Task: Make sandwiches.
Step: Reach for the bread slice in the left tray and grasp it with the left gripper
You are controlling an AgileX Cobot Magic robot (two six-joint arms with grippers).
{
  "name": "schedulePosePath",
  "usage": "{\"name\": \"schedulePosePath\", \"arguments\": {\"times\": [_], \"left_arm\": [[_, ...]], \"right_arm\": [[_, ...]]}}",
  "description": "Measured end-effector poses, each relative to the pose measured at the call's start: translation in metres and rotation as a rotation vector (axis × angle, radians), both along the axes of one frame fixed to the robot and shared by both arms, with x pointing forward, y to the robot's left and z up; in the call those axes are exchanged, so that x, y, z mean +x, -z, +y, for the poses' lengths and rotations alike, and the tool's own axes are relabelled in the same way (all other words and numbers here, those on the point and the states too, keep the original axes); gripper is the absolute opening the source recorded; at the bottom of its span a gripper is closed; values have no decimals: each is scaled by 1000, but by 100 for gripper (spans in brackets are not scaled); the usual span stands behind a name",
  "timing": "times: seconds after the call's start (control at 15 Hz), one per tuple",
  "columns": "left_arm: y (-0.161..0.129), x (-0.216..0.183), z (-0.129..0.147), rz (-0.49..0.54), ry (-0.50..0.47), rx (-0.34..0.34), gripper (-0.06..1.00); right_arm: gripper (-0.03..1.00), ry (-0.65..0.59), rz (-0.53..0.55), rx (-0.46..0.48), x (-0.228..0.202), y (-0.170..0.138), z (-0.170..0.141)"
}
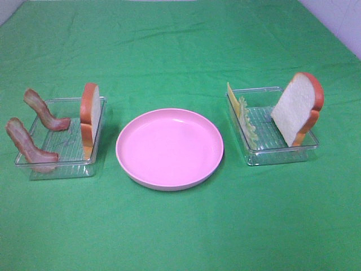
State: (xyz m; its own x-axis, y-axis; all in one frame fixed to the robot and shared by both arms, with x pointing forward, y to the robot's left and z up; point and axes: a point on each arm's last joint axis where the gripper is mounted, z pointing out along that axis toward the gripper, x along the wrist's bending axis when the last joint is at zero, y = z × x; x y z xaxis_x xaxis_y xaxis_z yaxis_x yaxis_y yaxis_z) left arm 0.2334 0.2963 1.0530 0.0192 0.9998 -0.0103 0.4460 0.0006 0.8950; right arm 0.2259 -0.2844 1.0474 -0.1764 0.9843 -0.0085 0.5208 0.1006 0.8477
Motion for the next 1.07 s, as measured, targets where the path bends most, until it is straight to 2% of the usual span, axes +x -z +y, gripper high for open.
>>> {"name": "schedulePosePath", "arguments": {"times": [0.8, 1.0, 1.07], "left_arm": [[-2, -1, -1, -7, 6, -9, 85], [-33, 2, -2, -142, 8, -21, 85], [-43, 12, -1, -137, 7, -25, 85]], "right_arm": [[67, 0, 0, 0, 0, 0, 0], [67, 0, 0, 0, 0, 0, 0], [67, 0, 0, 0, 0, 0, 0]]}}
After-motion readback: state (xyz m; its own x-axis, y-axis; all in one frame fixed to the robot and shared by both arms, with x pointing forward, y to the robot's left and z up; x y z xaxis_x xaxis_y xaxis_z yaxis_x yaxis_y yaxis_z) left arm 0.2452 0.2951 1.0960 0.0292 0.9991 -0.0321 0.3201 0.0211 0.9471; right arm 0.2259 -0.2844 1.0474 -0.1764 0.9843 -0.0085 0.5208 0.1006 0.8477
